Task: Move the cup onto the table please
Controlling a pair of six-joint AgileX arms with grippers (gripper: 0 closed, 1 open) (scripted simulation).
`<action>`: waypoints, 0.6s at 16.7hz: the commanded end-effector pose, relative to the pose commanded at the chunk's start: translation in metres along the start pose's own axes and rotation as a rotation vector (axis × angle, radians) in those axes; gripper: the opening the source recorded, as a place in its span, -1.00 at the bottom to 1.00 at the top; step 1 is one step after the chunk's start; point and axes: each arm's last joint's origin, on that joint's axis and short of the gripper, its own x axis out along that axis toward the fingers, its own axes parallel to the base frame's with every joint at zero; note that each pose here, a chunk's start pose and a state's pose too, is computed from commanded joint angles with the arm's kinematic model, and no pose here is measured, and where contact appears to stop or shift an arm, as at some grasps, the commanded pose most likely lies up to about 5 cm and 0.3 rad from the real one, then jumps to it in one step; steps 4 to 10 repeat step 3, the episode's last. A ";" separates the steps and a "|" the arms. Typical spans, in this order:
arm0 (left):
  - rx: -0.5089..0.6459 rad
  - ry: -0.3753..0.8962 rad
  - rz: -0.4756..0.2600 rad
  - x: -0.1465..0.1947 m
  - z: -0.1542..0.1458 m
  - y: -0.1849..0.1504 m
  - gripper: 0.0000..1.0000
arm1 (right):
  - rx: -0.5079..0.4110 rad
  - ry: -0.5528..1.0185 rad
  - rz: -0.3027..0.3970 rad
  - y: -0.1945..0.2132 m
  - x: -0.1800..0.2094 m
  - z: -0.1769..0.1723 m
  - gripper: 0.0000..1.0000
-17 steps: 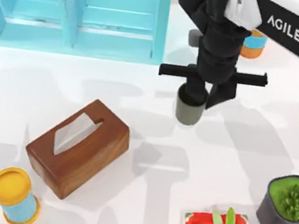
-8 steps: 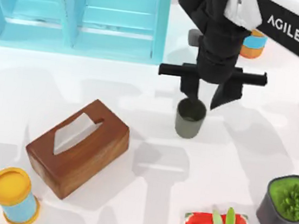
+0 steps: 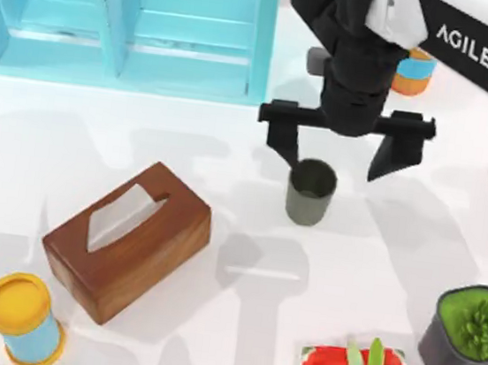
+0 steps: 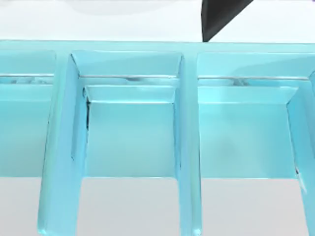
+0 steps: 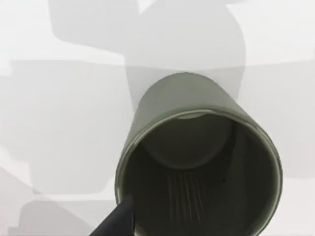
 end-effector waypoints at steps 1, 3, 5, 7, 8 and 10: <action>0.000 0.000 0.000 0.000 0.000 0.000 1.00 | 0.000 0.000 0.000 0.000 0.000 0.000 1.00; 0.000 0.000 0.000 0.000 0.000 0.000 1.00 | 0.000 0.000 0.000 0.000 0.000 0.000 1.00; 0.000 0.000 0.000 0.000 0.000 0.000 1.00 | 0.000 0.000 0.000 0.000 0.000 0.000 1.00; 0.000 0.000 0.000 0.000 0.000 0.000 1.00 | 0.000 0.000 0.000 0.000 0.000 0.000 1.00; 0.000 0.000 0.000 0.000 0.000 0.000 1.00 | 0.000 0.000 0.000 0.000 0.000 0.000 1.00; 0.000 0.000 0.000 0.000 0.000 0.000 1.00 | 0.000 0.000 0.000 0.000 0.000 0.000 1.00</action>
